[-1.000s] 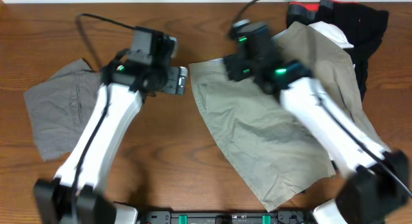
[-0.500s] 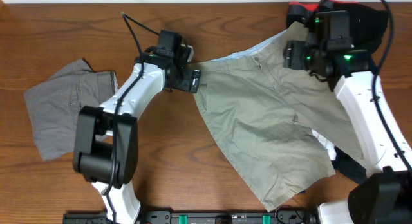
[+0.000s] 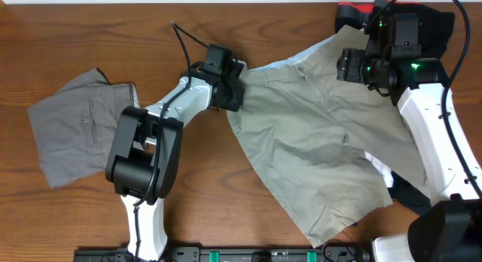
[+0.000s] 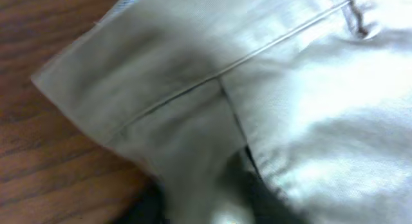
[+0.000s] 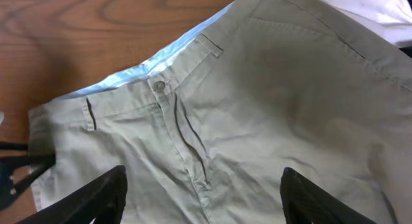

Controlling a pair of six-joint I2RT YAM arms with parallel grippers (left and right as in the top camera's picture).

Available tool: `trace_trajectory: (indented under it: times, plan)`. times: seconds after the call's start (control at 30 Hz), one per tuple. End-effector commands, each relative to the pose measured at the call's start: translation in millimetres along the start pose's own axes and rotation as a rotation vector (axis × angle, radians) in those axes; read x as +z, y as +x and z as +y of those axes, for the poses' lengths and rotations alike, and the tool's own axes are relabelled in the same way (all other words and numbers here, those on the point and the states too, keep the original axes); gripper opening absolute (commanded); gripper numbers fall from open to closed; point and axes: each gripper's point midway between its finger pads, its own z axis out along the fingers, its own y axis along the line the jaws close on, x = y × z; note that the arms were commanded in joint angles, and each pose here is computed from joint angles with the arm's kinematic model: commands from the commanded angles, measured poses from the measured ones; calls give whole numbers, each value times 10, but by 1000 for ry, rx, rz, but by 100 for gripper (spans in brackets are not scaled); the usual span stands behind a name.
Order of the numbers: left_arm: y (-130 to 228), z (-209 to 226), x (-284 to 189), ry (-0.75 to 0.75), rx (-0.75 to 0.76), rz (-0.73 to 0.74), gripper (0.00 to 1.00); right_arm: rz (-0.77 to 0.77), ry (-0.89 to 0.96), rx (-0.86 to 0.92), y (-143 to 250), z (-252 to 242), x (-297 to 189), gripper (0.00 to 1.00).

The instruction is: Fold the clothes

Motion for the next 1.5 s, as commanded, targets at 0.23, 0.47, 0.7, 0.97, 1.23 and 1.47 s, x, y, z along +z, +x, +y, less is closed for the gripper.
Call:
trace_trajectory:
  times: [0.23,0.47,0.7,0.97,1.23,1.47]
  plan:
    - [247,471,-556,-318,-102,88,6,-66,205,114,-145,-661,219,59]
    - [220,476,-927,-370,-124,55,6,-7,172,163,-32,-935,1005,17]
    - [218,463,-932,-366,-127,53,6,32,199,199,224,-1274,1762,7]
    - [401,605,-1007,-438,-175,116,6,89,117,298,492,-1541,2100,7]
    - [391,635,-1012,-435,-184,110,6,-129,-267,299,-293,-1312,1529,12]
    - [389,635,-1012,-435,-184,109,6,-144,-168,369,-286,-1401,1704,6]
